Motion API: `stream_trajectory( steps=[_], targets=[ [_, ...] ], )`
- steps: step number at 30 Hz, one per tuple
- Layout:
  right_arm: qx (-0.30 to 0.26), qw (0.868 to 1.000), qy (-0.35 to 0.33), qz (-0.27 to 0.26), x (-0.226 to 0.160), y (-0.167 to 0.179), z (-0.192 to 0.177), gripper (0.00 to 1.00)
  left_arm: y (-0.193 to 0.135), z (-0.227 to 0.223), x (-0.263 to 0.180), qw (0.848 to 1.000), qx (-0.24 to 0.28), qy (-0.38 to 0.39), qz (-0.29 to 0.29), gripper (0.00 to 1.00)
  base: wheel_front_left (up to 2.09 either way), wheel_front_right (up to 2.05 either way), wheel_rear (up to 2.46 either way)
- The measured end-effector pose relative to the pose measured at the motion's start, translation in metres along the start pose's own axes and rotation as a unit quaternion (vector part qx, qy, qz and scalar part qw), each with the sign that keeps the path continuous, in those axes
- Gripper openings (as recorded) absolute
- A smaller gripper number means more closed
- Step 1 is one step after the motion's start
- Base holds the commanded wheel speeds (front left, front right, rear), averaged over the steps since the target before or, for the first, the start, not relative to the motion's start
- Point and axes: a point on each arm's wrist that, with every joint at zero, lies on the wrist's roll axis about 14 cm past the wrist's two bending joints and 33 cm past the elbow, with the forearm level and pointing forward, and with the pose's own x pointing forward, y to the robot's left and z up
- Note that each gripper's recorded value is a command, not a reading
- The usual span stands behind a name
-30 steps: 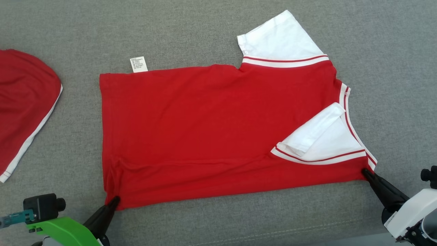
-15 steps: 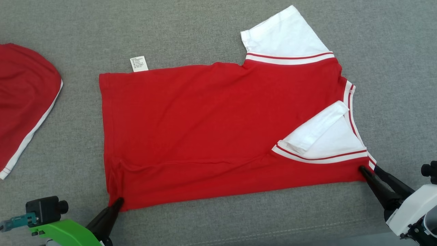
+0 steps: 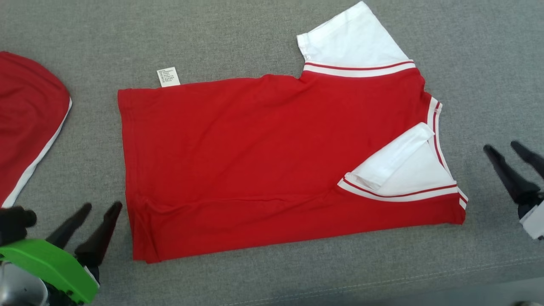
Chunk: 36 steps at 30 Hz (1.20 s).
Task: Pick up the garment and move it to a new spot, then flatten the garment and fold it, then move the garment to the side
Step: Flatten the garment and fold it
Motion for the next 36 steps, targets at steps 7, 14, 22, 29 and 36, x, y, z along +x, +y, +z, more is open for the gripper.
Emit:
stream_trajectory(
  steps=[7,14,22,29,36],
  targets=[
    [-0.099,0.987,-0.122,0.028,0.036,0.017,0.101,1.00,-0.025,0.069,0.026,0.994,0.075,-0.068,-0.049,1.00,0.00,0.00,0.00],
    [-0.118,0.984,-0.108,0.080,0.073,0.052,0.096,1.00,-0.044,0.063,0.065,0.992,0.082,-0.043,-0.081,1.00,0.00,0.00,0.00],
    [-0.130,0.983,-0.087,0.091,0.103,0.058,0.091,1.00,-0.026,0.059,0.096,0.996,0.065,-0.032,-0.052,1.00,0.00,0.00,0.00],
    [-0.150,0.981,-0.087,0.091,0.120,0.056,0.096,1.00,-0.022,0.071,0.121,0.996,0.064,-0.044,-0.043,1.00,0.00,0.00,0.00],
    [-0.145,0.984,-0.058,0.090,0.131,0.051,0.076,1.00,-0.017,0.062,0.145,0.997,0.065,-0.025,-0.040,1.00,0.00,0.00,0.00]
  ],
)
